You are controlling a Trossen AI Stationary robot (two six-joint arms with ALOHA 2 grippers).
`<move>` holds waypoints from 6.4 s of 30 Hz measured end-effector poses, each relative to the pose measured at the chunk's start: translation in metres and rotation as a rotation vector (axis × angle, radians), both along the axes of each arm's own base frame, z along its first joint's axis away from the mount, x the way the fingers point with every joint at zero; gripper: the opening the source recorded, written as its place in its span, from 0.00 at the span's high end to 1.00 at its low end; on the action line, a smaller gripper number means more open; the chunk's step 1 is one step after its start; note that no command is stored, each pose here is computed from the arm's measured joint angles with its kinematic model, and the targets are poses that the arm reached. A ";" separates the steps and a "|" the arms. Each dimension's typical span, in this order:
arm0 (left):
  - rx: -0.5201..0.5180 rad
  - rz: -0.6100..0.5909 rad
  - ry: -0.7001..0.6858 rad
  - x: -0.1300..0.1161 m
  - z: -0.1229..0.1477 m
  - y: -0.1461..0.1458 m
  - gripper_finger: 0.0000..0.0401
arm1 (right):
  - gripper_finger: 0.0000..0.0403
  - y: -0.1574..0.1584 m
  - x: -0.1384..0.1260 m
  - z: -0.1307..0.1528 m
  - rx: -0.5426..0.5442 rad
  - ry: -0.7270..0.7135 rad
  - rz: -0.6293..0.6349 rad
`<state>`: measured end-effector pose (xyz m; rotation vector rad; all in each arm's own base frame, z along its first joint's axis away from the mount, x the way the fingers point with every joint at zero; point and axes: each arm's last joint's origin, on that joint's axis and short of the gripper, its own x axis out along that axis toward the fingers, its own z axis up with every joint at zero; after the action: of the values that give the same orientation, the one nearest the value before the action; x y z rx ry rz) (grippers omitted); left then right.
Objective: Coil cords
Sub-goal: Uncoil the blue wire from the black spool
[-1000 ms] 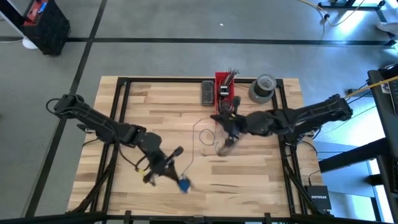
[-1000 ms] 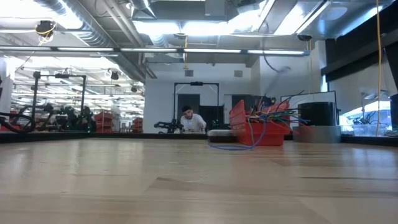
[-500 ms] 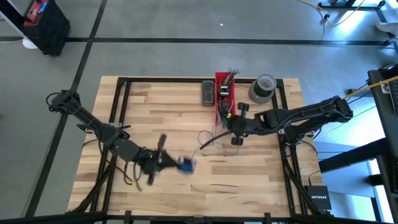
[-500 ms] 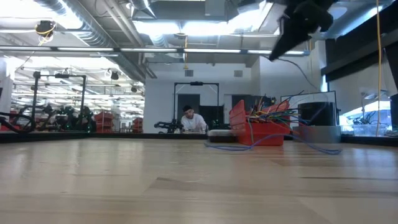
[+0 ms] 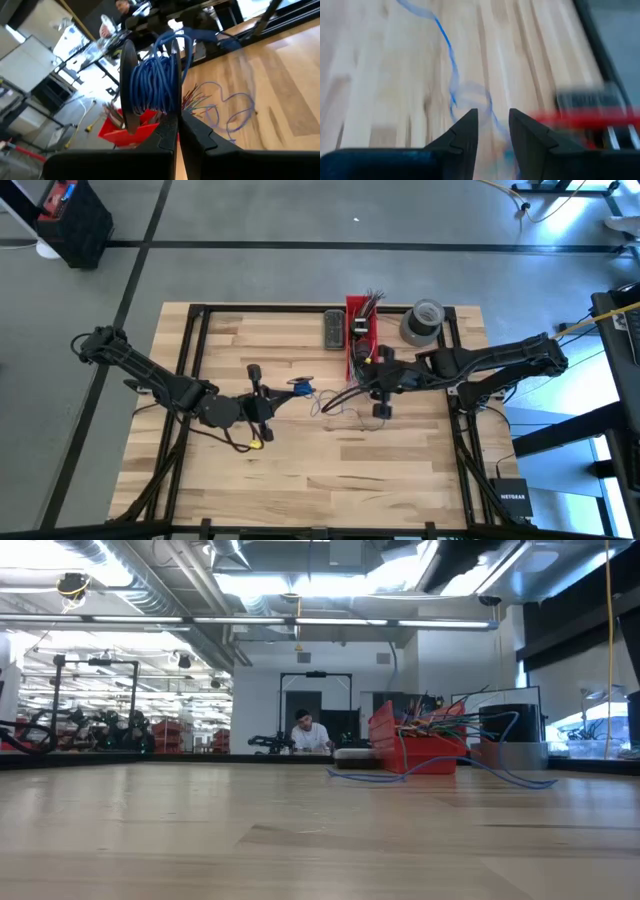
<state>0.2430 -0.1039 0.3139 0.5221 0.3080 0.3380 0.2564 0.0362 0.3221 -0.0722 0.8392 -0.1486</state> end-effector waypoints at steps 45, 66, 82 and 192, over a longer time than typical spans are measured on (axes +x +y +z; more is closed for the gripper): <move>-0.024 0.018 0.004 0.001 -0.002 0.004 0.99 | 0.83 0.023 0.065 -0.055 0.147 -0.810 0.463; -0.024 0.018 0.005 0.001 -0.002 0.004 0.99 | 0.87 0.023 0.071 -0.059 0.081 -0.863 0.457; -0.136 -0.363 0.163 0.003 -0.014 -0.004 0.99 | 0.99 0.034 0.090 0.005 -0.072 -0.631 0.484; 0.028 -0.087 0.080 -0.006 -0.008 -0.012 0.99 | 0.56 0.057 0.065 -0.058 -0.428 -0.405 0.002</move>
<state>0.2372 -0.1157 0.3059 0.5758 0.3572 0.2382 0.3212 0.0935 0.2640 -0.4308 0.3928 -0.3279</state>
